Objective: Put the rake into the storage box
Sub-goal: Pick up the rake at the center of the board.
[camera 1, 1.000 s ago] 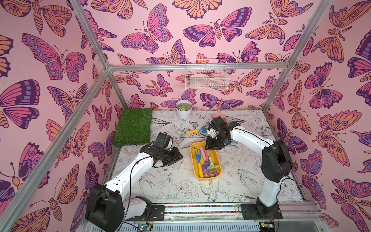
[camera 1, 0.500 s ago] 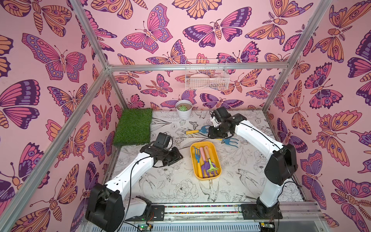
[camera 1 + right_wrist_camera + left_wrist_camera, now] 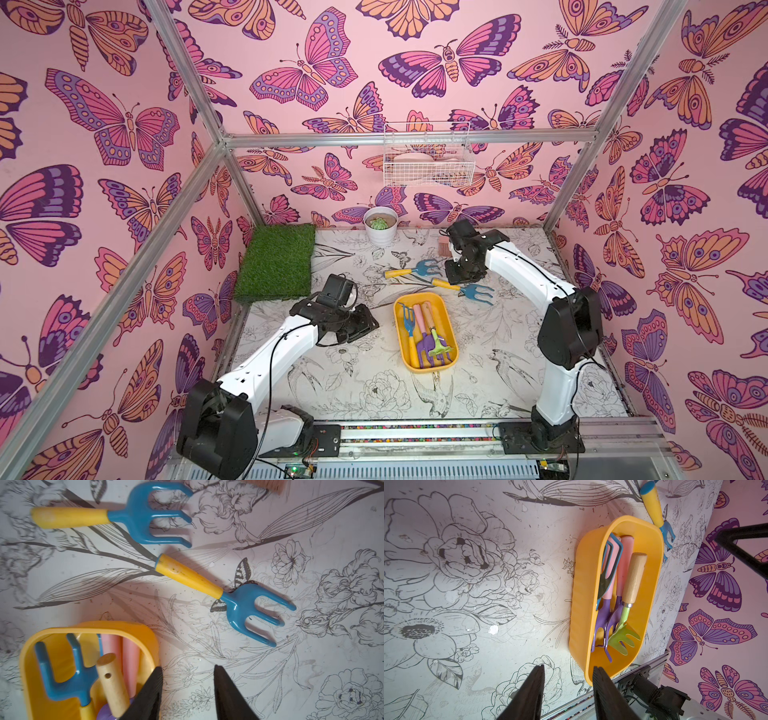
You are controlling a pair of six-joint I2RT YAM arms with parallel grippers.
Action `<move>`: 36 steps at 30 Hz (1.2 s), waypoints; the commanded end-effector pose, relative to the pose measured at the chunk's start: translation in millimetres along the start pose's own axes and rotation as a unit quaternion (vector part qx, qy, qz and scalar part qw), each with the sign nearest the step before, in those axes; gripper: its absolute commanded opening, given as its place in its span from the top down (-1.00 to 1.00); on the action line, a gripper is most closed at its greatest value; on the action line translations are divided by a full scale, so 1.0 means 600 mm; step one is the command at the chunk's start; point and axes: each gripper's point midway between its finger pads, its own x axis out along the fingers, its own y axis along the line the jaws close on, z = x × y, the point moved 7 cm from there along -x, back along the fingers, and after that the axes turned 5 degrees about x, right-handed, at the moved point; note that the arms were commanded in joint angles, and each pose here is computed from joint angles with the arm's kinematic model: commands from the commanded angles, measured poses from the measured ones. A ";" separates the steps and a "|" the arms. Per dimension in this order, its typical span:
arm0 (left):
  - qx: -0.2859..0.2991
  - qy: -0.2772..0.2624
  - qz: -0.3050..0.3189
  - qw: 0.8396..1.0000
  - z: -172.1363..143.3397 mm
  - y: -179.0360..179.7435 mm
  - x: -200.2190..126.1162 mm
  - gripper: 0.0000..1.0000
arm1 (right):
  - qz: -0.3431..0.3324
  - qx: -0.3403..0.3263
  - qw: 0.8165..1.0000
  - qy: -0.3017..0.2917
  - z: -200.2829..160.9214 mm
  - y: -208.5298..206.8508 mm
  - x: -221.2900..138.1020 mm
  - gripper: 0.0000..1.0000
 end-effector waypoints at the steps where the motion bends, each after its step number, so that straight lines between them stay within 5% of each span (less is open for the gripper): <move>1: 0.007 0.003 -0.002 1.000 -0.008 0.000 -0.008 0.12 | -0.025 -0.036 0.999 0.032 -0.002 -0.014 0.030 0.03; 25: 0.004 0.016 0.008 1.000 -0.015 0.003 -0.013 0.11 | -0.038 -0.125 0.990 0.059 0.051 -0.003 0.146 -0.13; 36: 0.004 0.020 0.014 1.000 -0.008 0.000 -0.009 0.11 | -0.017 -0.107 0.991 0.079 0.065 -0.008 0.180 -0.14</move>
